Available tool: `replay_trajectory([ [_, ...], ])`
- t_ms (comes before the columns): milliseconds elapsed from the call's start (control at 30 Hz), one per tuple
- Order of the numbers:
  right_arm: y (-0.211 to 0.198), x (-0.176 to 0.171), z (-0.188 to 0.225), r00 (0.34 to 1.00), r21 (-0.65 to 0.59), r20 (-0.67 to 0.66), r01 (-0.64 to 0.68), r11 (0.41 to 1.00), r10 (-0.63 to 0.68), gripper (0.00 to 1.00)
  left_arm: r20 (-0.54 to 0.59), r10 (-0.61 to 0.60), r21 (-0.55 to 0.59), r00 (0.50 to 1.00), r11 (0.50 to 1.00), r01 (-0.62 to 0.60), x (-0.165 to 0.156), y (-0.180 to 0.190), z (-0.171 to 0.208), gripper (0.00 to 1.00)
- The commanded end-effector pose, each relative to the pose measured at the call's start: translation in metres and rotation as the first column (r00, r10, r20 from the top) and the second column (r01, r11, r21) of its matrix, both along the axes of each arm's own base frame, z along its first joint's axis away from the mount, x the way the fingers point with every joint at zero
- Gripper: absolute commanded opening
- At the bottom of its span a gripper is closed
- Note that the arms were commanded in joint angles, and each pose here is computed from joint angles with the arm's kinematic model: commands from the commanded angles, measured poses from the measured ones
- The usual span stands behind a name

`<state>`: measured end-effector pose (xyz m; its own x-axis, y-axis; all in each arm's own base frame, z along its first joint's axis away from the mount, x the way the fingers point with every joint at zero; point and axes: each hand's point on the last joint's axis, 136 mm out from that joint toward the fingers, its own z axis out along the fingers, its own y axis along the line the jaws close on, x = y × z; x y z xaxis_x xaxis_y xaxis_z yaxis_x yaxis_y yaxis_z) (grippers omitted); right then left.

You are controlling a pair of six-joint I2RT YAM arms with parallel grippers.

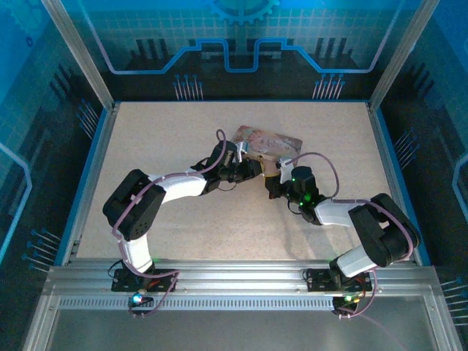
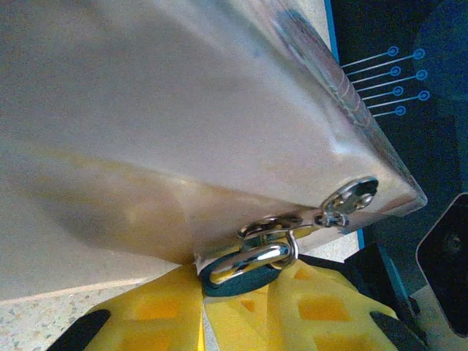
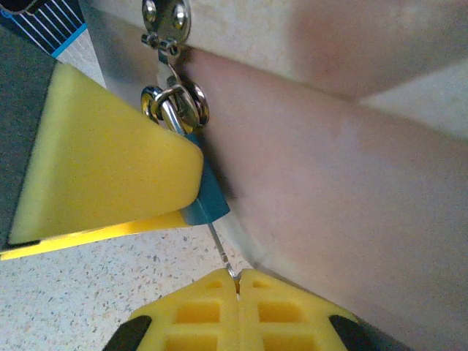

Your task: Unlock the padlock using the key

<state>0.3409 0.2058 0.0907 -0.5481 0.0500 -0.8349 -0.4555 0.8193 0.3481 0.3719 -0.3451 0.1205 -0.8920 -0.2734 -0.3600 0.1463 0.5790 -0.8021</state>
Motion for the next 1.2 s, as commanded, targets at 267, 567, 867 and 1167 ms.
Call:
replay_trajectory([
  [267,-0.007,0.037,0.041,0.983,0.033,0.171,0.060,0.998,-0.065,0.00,0.035,-0.103,-0.072,0.994,0.992,0.105,-0.015,-0.020,0.032,0.22],
  [567,-0.005,0.044,0.050,0.977,0.047,0.200,0.065,0.997,-0.073,0.00,0.030,-0.103,-0.069,0.994,0.992,0.105,-0.015,-0.020,0.029,0.22],
  [867,0.003,0.052,0.069,0.968,0.062,0.243,0.043,0.997,-0.057,0.00,0.021,-0.102,-0.070,0.995,0.992,0.103,-0.014,-0.021,0.025,0.22],
  [1167,0.005,0.053,0.073,0.966,0.074,0.250,0.048,0.996,-0.065,0.00,0.012,-0.104,-0.066,0.995,0.992,0.104,-0.015,-0.021,0.020,0.22],
])
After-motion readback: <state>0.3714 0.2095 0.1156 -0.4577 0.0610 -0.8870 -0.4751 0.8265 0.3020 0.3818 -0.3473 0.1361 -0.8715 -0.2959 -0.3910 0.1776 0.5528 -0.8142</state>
